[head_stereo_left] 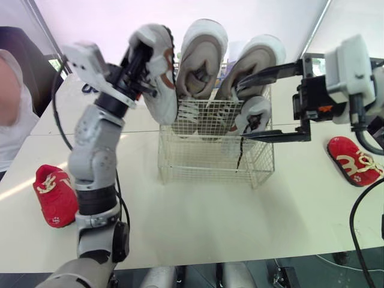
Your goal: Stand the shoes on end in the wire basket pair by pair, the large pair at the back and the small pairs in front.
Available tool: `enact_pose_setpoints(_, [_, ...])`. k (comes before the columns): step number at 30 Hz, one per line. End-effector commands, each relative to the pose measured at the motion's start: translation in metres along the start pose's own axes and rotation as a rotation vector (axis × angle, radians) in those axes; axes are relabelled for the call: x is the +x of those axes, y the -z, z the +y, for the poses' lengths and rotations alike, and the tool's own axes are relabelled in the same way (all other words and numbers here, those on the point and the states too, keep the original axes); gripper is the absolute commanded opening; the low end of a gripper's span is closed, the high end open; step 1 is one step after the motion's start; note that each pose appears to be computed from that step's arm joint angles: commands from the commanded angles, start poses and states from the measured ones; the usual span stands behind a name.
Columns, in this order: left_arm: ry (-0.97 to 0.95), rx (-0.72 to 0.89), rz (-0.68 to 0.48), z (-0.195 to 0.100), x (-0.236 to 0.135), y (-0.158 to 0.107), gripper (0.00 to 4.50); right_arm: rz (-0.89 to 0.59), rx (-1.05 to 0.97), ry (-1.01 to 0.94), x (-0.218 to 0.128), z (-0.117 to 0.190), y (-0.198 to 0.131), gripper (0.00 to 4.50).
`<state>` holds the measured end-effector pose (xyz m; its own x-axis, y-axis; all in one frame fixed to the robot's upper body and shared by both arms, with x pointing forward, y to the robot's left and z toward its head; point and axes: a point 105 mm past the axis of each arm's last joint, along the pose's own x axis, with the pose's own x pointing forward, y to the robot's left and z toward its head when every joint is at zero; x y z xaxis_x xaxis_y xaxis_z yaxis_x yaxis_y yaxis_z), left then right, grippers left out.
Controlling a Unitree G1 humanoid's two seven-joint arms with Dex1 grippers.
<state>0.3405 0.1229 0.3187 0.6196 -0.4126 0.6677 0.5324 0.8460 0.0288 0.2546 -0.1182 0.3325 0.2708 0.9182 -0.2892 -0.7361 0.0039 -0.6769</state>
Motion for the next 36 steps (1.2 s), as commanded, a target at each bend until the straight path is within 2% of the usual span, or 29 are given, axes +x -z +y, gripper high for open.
enact_pose_setpoints(1, [-0.036, 0.094, -0.091, -0.009, -0.001, -0.004, 0.06, -0.006, -0.041, 0.018, -0.004, -0.003, -0.012, 4.50])
enact_pose_setpoints(7, [-0.070, 0.157, -0.156, -0.025, -0.005, 0.012, 0.06, 0.007, -0.035, 0.021, -0.004, -0.003, -0.012, 4.50])
enact_pose_setpoints(12, [-0.036, 0.214, -0.171, -0.050, -0.015, 0.038, 0.06, 0.011, -0.025, 0.015, -0.004, -0.002, -0.014, 4.50])
enact_pose_setpoints(20, [-0.003, 0.210, -0.178, -0.077, -0.020, 0.066, 0.06, 0.022, -0.017, 0.005, -0.005, -0.002, -0.016, 4.50])
enact_pose_setpoints(24, [0.016, 0.228, -0.145, -0.084, -0.029, 0.084, 0.06, 0.029, -0.012, 0.007, -0.006, -0.002, -0.017, 4.50])
enact_pose_setpoints(31, [0.025, 0.194, -0.085, -0.085, -0.043, 0.098, 0.06, 0.041, -0.008, 0.016, -0.007, -0.001, -0.017, 4.50])
enact_pose_setpoints(34, [0.007, 0.141, -0.038, -0.082, -0.047, 0.105, 1.23, 0.041, -0.007, 0.020, -0.008, -0.001, -0.017, 4.50])
enact_pose_setpoints(36, [-0.030, 0.111, 0.000, -0.077, -0.050, 0.109, 2.22, 0.040, -0.009, 0.026, -0.008, -0.002, -0.016, 4.50])
